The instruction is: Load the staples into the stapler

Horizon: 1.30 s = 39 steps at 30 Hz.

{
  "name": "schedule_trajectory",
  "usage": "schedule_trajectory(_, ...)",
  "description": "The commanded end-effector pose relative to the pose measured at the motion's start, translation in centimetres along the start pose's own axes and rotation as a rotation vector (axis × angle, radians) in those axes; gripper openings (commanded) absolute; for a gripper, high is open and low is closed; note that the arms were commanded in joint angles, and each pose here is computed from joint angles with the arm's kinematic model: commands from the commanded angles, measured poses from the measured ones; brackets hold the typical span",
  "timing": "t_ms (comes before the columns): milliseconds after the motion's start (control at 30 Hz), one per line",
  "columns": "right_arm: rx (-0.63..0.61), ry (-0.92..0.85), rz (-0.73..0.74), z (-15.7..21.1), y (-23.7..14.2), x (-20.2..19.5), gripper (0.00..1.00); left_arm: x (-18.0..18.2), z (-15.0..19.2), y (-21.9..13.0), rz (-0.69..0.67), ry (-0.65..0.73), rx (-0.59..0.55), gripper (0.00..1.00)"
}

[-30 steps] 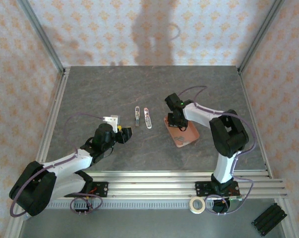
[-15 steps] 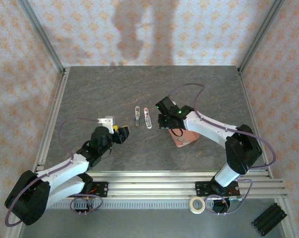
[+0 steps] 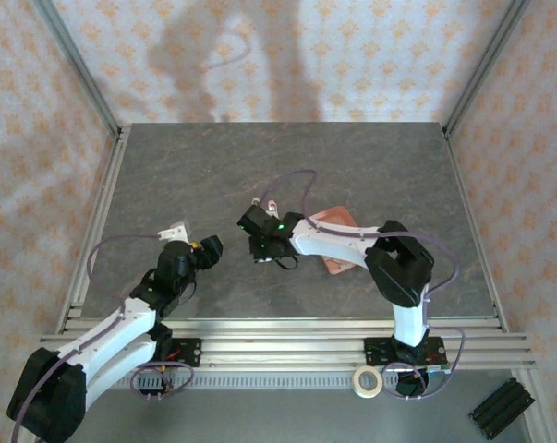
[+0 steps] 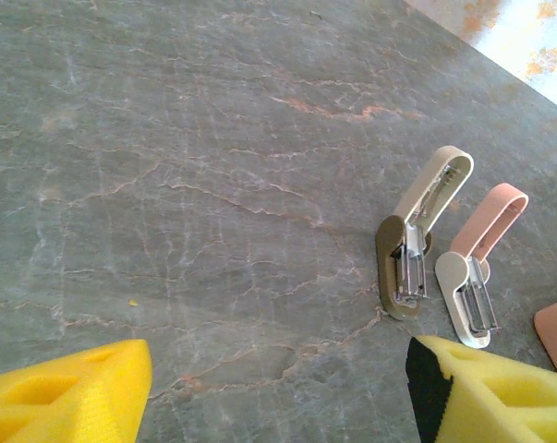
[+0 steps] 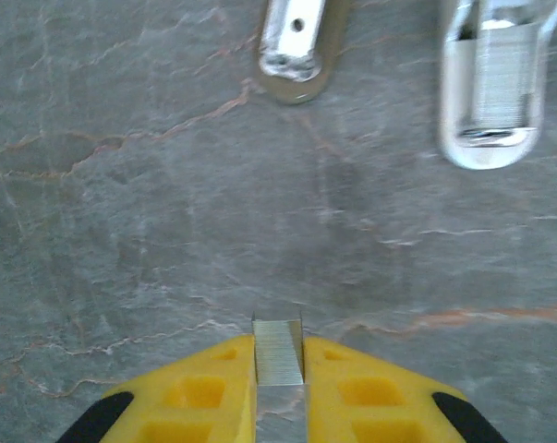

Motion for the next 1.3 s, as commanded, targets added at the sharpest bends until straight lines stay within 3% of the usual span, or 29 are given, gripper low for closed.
schedule_trajectory(0, 0.062, -0.004, 0.047, 0.6, 0.8, 0.0, 0.18, 1.2, 0.5, -0.3, -0.062, -0.03, 0.0, 0.74)
schedule_trajectory(633, 0.224, -0.043, 0.106, 4.0, 1.6, -2.0, 0.19, 1.4, 0.6, -0.4, -0.036, -0.024, -0.028, 0.74)
schedule_trajectory(833, 0.217, -0.051, 0.066, 3.4, -0.2, -1.5, 0.3, 1.3, 0.6, -0.4, -0.03, -0.019, -0.031, 0.74)
schedule_trajectory(1033, 0.211, -0.062, 0.081, 1.9, -1.6, -0.9, 0.31, 1.2, 0.5, -0.4, -0.022, -0.017, -0.038, 0.74)
schedule_trajectory(1267, 0.248, -0.028, 0.088, 1.2, -0.4, -1.2, 0.32, 1.1, 0.5, -0.4, -0.005, -0.03, -0.046, 0.74)
Point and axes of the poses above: each hand's point on the last joint's axis, 136 mm out from that joint toward the fingers, its own y axis out along the fingers, its own x axis along the line the jaws close on, z = x × y, the point moved 9 cm from there along -y, back along the fingers, and after that the axes turned 3 degrees about -y, right-handed, at the moved point
